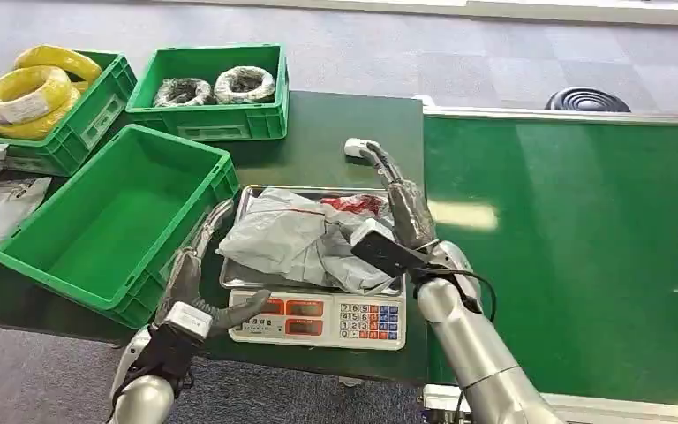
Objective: Moved the parcel from conveyor to table for the left to box.
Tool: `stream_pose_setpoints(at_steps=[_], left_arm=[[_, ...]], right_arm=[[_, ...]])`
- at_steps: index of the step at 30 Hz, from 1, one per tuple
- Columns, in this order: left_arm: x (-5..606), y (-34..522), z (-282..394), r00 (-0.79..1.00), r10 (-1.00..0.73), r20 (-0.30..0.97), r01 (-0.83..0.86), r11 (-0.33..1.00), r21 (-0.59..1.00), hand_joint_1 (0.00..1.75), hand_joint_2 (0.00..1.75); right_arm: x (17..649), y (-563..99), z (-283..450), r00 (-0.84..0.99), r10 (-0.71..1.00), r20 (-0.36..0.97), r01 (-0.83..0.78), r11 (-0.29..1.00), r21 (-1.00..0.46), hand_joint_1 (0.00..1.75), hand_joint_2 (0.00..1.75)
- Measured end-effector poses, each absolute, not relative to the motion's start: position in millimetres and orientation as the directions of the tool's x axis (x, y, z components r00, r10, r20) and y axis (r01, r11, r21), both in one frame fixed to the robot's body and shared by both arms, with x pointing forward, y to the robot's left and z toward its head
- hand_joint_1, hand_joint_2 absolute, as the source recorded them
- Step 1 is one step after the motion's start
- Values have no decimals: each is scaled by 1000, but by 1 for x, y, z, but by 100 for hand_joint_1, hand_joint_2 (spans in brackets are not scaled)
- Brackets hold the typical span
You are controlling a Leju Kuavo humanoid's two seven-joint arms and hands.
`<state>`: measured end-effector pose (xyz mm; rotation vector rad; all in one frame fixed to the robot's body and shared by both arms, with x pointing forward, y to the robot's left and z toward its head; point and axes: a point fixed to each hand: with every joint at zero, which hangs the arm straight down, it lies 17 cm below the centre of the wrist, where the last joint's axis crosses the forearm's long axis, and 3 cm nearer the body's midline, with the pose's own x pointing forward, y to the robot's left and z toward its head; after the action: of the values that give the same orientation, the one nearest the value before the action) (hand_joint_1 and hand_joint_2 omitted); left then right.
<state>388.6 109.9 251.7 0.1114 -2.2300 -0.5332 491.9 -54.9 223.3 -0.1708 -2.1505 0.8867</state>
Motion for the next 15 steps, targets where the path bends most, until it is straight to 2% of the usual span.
stream_pose_setpoints(at_steps=[10,15], left_arm=[[448,33,217,-592,-371,716,250,760,600,0,175],[463,8,199,-577,-404,710,298,705,644,0,175]], right_arm=[[447,-144,257,-701,341,626,-28,865,-502,0,175],[429,-177,263,-698,365,617,30,875,-484,0,175]])
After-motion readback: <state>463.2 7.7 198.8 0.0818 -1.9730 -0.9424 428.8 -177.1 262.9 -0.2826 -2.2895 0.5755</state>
